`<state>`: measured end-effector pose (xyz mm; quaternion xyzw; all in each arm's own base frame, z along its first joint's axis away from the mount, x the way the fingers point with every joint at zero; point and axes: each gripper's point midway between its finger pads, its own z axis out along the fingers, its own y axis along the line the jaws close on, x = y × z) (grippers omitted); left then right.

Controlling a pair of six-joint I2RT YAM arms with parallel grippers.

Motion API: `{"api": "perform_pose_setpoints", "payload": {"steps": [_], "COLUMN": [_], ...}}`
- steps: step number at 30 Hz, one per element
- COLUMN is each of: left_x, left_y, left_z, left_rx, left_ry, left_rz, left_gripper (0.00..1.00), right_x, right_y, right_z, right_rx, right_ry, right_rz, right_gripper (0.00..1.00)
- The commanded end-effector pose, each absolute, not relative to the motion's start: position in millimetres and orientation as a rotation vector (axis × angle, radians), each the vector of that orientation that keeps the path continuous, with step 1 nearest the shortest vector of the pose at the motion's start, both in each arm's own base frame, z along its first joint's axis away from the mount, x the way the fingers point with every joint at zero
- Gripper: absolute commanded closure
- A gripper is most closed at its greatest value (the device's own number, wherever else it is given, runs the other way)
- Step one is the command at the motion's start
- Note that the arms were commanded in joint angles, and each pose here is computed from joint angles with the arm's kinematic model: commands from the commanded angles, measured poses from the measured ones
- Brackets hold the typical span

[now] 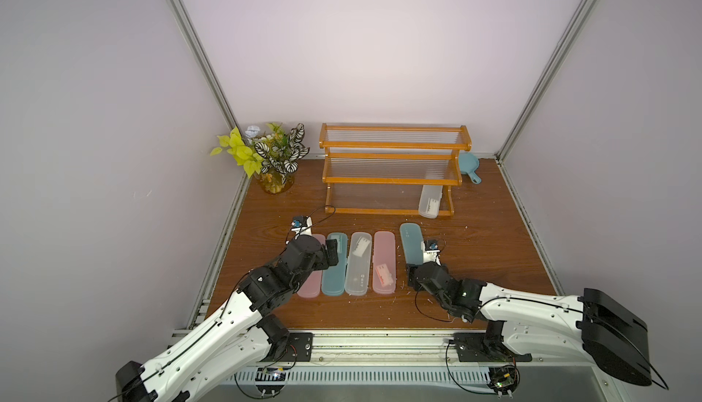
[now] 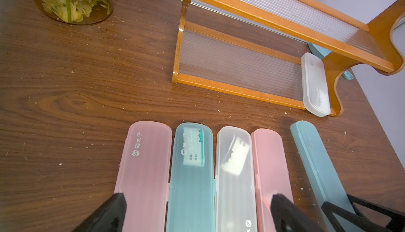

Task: Remove the pencil cases from the shelf
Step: Place the pencil case at the center of the board.

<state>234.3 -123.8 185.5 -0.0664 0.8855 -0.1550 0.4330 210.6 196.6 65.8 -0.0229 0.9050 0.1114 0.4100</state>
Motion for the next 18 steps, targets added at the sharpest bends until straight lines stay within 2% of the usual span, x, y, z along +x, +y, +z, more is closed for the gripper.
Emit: {"api": "perform_pose_setpoints", "payload": {"steps": [1,18], "left_x": [233,233], "left_y": [-120,-129], "left_z": [182,179], "left_rx": [-0.158,-0.053], "left_ry": [2.22,2.259], "left_rz": [-0.368,-0.355], "left_gripper": [0.03,0.03], "right_x": [212,195], "right_y": [198,224], "right_z": [69,49], "right_rx": [0.026,0.021], "right_ry": [2.242,2.295], "right_rz": [0.283,0.281], "right_gripper": [0.25,0.21]}}
